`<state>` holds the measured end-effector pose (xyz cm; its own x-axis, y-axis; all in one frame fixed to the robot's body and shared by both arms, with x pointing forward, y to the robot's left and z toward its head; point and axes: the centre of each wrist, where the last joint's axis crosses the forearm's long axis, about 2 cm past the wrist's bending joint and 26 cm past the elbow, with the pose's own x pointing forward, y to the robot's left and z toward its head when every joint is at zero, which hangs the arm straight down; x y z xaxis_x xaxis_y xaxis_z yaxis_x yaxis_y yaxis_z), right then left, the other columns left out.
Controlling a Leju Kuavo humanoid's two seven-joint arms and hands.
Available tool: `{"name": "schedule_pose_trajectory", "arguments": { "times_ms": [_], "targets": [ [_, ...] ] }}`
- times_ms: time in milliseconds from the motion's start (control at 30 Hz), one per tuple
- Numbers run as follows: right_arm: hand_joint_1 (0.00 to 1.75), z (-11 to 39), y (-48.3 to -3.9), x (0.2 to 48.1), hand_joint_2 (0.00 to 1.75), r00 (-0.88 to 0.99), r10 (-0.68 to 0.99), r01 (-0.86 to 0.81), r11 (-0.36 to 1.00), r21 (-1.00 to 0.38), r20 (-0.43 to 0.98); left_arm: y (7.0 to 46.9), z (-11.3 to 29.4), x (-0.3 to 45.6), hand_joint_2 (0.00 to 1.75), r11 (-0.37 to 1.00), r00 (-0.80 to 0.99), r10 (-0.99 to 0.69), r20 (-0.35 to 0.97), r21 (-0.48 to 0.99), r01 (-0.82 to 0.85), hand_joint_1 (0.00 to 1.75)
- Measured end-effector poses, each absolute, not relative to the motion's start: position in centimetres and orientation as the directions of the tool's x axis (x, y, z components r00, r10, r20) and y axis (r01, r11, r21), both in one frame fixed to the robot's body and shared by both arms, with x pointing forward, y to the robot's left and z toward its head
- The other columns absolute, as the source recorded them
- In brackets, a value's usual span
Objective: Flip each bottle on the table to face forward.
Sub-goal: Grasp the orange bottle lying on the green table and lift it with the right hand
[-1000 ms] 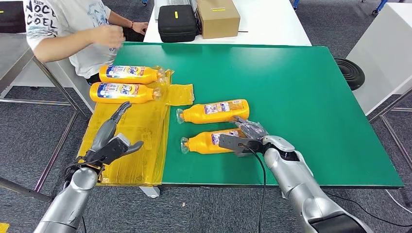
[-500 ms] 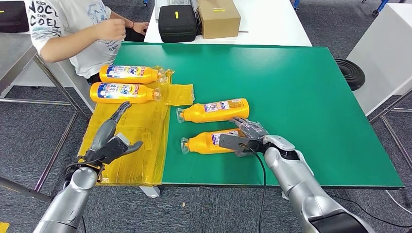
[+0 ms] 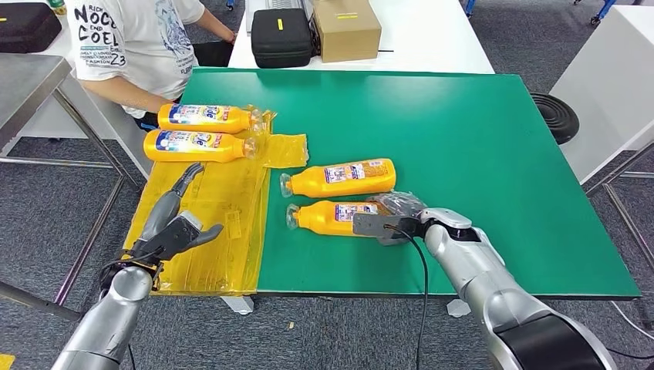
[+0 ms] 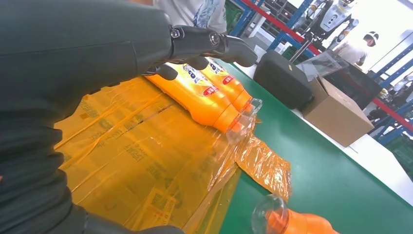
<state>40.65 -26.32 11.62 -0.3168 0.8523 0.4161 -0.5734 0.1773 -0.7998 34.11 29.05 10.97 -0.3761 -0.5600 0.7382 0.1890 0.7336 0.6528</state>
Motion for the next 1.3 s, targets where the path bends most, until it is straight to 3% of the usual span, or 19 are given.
{"name": "schedule_pose_trajectory", "arguments": {
  "times_ms": [33, 633, 867, 1033, 1167, 1300],
  "targets": [
    [1.74, 11.6, -26.4, 40.8, 1.75, -0.328, 0.848, -0.584, 0.164, -0.795, 0.416, 29.1, 10.9, 34.1, 1.75, 0.735, -0.375, -0.559, 0.739, 0.651, 0.187, 0.0],
    [1.75, 11.4, -26.3, 40.9, 1.75, -0.348, 0.845, -0.608, 0.126, -0.784, 0.406, 29.0, 10.9, 34.0, 1.75, 0.738, -0.373, -0.558, 0.741, 0.649, 0.185, 0.0],
    [1.75, 10.6, -26.1, 40.2, 1.75, -0.365, 0.812, -0.555, 0.203, -0.806, 0.456, 29.1, 10.3, 33.5, 1.75, 0.741, -0.362, -0.556, 0.748, 0.643, 0.192, 0.0],
    [1.75, 9.5, -24.6, 38.5, 1.75, -0.414, 0.702, -0.491, 0.364, -0.791, 0.58, 29.0, 9.9, 33.0, 1.75, 0.78, -0.356, -0.5, 0.789, 0.589, 0.212, 0.0],
    [1.75, 9.3, -20.7, 35.1, 1.75, -0.536, 0.353, -0.329, 0.75, -0.574, 0.767, 28.5, 9.3, 32.3, 1.75, 0.941, -0.283, -0.171, 0.944, 0.242, 0.236, 0.0],
    [1.75, 10.6, -18.6, 33.2, 1.75, -0.586, 0.216, -0.252, 0.867, -0.43, 0.781, 27.5, 9.0, 32.0, 1.75, 0.968, -0.257, 0.015, 0.966, 0.051, 0.246, 0.0]
  ]
}}
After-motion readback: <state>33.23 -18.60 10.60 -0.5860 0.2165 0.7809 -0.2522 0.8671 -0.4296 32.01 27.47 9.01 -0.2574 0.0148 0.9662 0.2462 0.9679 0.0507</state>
